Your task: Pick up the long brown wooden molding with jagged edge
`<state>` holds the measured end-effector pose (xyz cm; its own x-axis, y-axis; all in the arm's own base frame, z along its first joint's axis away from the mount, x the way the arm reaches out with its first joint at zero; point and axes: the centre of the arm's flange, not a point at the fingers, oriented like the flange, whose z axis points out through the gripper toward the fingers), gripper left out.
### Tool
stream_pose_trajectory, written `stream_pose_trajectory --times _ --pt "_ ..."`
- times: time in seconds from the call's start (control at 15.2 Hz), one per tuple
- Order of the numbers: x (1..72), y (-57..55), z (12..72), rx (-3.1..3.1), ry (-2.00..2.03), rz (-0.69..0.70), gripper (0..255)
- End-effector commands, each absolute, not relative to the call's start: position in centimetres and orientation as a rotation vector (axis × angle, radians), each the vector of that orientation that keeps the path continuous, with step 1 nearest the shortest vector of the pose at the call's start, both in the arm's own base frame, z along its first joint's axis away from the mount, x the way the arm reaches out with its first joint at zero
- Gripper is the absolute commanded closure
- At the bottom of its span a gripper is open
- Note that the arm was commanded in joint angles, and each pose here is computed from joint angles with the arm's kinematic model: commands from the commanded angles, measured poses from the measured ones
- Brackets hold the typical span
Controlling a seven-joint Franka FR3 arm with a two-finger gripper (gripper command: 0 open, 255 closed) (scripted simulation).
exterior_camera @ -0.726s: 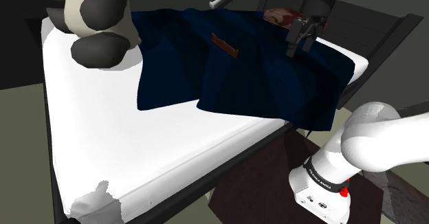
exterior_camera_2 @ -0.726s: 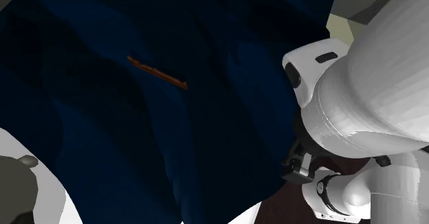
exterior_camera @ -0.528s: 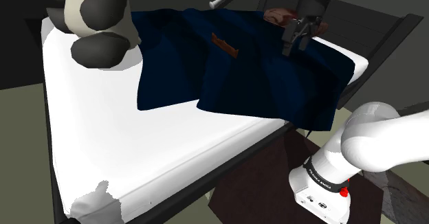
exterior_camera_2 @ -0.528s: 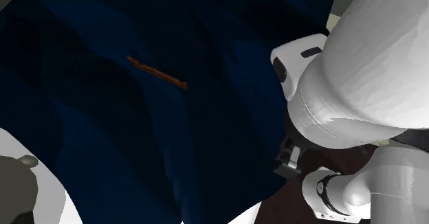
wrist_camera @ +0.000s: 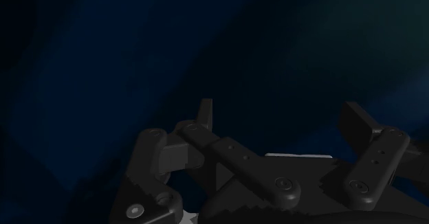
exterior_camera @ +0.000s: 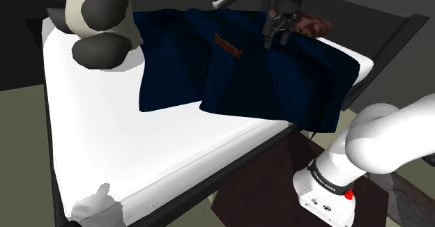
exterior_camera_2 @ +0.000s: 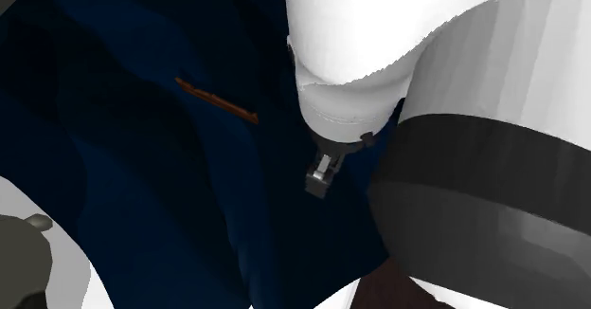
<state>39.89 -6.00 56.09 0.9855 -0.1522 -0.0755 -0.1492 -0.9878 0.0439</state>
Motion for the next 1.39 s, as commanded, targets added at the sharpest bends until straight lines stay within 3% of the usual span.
stream_pose_trajectory --times 0.0,1.32 --pt "42.6 -7.1 55.4 3.095 -0.236 -0.120 0" --pt "66.8 -15.7 49.6 3.129 -0.246 -0.106 0"
